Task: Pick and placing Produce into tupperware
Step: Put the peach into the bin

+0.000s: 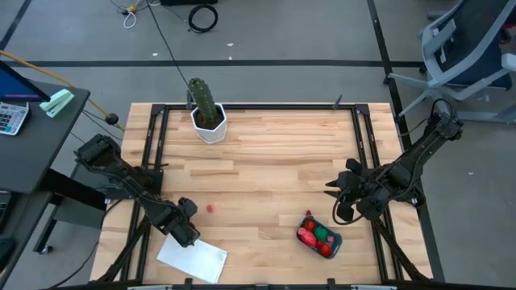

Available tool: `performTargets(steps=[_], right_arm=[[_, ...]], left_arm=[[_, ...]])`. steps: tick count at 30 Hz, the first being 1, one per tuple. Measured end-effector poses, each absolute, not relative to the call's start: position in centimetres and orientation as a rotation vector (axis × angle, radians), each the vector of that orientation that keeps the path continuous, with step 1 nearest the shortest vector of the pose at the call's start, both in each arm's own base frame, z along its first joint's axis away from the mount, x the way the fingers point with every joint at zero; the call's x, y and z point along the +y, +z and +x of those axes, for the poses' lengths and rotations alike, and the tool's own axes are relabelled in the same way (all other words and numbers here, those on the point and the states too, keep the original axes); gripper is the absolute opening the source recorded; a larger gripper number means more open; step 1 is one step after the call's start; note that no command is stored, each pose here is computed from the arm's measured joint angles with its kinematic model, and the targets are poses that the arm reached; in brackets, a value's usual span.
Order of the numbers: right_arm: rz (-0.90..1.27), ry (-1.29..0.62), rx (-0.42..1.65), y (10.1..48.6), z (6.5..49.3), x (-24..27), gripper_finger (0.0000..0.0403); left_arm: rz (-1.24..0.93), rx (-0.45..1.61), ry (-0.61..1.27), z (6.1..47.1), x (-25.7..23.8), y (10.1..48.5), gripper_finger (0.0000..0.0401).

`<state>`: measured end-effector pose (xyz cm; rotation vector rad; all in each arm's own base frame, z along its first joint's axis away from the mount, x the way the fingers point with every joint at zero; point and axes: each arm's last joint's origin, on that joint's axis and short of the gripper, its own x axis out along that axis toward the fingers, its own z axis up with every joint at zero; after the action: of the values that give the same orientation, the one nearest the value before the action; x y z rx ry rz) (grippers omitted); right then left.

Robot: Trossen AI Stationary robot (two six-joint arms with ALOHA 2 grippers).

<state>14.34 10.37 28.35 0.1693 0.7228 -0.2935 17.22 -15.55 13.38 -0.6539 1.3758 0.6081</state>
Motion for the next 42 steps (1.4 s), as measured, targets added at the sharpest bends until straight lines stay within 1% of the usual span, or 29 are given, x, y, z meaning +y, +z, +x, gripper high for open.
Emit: performTargets(steps=[11,18,24,31,33,36,42], right_arm=[[0.168,-0.295,0.721,28.4,14.3,10.4,0.0116],[0.169,-0.295,0.721,28.4,14.3,10.4,0.0116],[0.168,-0.295,0.721,28.4,14.3,10.4,0.0116],[0.166,-0.299,0.716,28.4,14.3,10.3,0.0116],[0.161,-0.308,0.707,28.4,14.3,10.3,0.0116],[0.150,-0.328,0.686,28.4,14.4,10.2,0.0116],[0.134,-0.360,0.651,28.5,14.4,10.1,0.0116]], left_arm=[[-0.650,1.365,0.604,17.5,-15.8,13.7,0.0199],[-0.648,1.354,0.608,17.5,-15.7,13.8,0.0180],[-0.646,1.346,0.610,17.6,-15.7,13.8,0.0154],[-0.650,1.305,0.615,17.9,-15.6,13.8,0.0100],[-0.679,1.235,0.610,18.6,-15.5,13.8,0.0091],[-0.707,1.063,0.556,20.5,-15.2,14.1,0.0088],[-0.656,0.667,0.291,25.7,-14.2,16.5,0.0091]])
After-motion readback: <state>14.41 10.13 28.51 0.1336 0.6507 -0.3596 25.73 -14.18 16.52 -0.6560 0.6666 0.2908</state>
